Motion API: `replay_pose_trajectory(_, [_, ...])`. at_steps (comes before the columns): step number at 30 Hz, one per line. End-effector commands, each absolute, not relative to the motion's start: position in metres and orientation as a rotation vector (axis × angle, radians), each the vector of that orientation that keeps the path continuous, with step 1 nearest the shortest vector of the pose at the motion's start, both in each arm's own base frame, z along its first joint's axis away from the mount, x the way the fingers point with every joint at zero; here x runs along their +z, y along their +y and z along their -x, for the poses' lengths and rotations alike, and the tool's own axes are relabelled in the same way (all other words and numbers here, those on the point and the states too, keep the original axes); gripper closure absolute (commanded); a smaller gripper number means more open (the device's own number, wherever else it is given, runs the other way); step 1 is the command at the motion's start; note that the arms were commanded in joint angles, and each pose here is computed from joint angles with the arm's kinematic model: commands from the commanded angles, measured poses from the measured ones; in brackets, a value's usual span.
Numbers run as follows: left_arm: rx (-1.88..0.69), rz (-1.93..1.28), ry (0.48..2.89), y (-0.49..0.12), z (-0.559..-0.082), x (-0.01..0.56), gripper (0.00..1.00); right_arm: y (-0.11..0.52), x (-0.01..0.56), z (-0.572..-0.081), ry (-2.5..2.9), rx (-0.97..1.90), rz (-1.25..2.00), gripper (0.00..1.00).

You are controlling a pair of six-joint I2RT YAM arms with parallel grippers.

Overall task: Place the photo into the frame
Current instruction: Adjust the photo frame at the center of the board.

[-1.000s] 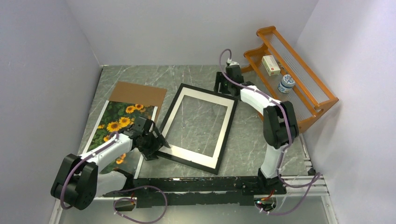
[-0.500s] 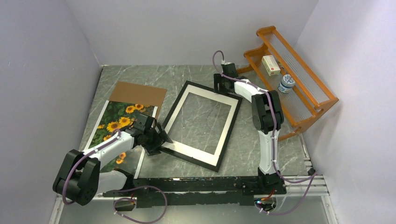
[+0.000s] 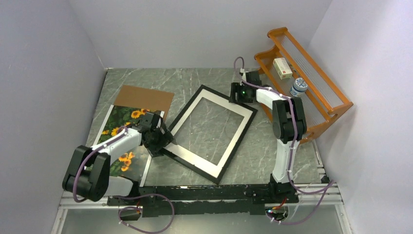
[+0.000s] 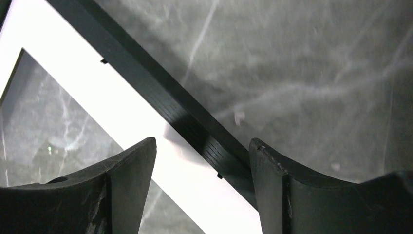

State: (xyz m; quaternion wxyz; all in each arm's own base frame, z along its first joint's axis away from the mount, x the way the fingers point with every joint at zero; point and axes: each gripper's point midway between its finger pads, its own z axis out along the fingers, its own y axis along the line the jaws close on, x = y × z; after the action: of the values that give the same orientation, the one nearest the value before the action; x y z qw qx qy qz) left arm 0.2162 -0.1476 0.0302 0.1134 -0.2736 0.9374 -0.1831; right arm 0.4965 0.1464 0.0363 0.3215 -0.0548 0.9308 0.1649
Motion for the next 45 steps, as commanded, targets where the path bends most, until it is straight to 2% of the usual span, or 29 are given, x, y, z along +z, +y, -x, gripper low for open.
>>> replay_pose_trajectory(1, [-0.554, 0.738, 2.659, -0.143, -0.266, 0.046, 0.13, 0.164, 0.040, -0.440, 2.541, 0.616, 0.133, 0.28])
replay_pose_trajectory(15, [-0.767, 0.549, 2.694, -0.170, -0.350, 0.042, 0.17, 0.130, 0.042, -0.361, 2.607, 0.484, -0.201, 0.29])
replay_pose_trajectory(28, [-0.694, 0.500, 2.749, -0.173, -0.389, 0.032, 0.18, 0.134, 0.026, -0.292, 2.605, 0.452, -0.410, 0.32])
replay_pose_trajectory(36, [-0.500, 0.513, 2.788, -0.150, -0.383, 0.027, 0.13, 0.105, 0.038, -0.267, 2.537, 0.283, -0.482, 0.32])
replay_pose_trajectory(45, [-0.073, 0.497, 2.861, -0.104, -0.325, 0.050, 0.08, 0.077, 0.052, -0.263, 2.487, 0.113, -0.483, 0.27])
